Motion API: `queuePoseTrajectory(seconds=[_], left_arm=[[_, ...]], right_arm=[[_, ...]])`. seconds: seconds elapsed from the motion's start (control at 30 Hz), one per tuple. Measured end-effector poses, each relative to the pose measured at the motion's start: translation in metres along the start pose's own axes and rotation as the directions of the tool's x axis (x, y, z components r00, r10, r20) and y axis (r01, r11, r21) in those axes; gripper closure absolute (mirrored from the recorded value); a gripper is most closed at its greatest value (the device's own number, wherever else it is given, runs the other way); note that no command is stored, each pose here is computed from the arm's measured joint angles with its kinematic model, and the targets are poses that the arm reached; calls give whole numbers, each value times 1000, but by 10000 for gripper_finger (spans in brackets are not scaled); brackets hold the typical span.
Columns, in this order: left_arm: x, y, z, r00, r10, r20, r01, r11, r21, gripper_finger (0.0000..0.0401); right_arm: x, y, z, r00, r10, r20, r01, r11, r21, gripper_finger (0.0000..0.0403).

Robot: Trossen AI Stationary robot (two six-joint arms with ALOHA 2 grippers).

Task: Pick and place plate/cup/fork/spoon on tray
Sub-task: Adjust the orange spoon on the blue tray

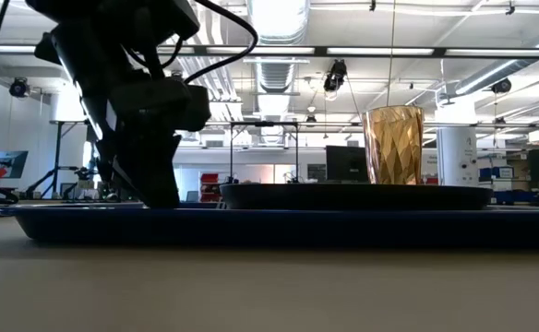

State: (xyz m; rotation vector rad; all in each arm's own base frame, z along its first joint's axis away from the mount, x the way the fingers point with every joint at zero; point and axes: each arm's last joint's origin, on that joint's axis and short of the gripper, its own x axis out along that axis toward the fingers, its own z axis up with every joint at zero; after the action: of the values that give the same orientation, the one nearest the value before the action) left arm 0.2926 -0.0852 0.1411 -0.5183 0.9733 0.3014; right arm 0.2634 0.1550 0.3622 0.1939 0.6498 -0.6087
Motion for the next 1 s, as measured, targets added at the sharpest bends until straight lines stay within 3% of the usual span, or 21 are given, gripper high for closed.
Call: queuePoseTrajectory(seconds=[0.3, 1.0], left_arm=[[-7, 0, -11, 996, 9, -93, -8, 1000, 4, 401], [-22, -8, -27, 983, 0, -185, -3, 1000, -14, 401]], right_arm=[[0, 0, 0, 1000, -1, -1, 1, 1000, -12, 394], [0, 0, 0, 1000, -3, -2, 3, 1000, -12, 394]])
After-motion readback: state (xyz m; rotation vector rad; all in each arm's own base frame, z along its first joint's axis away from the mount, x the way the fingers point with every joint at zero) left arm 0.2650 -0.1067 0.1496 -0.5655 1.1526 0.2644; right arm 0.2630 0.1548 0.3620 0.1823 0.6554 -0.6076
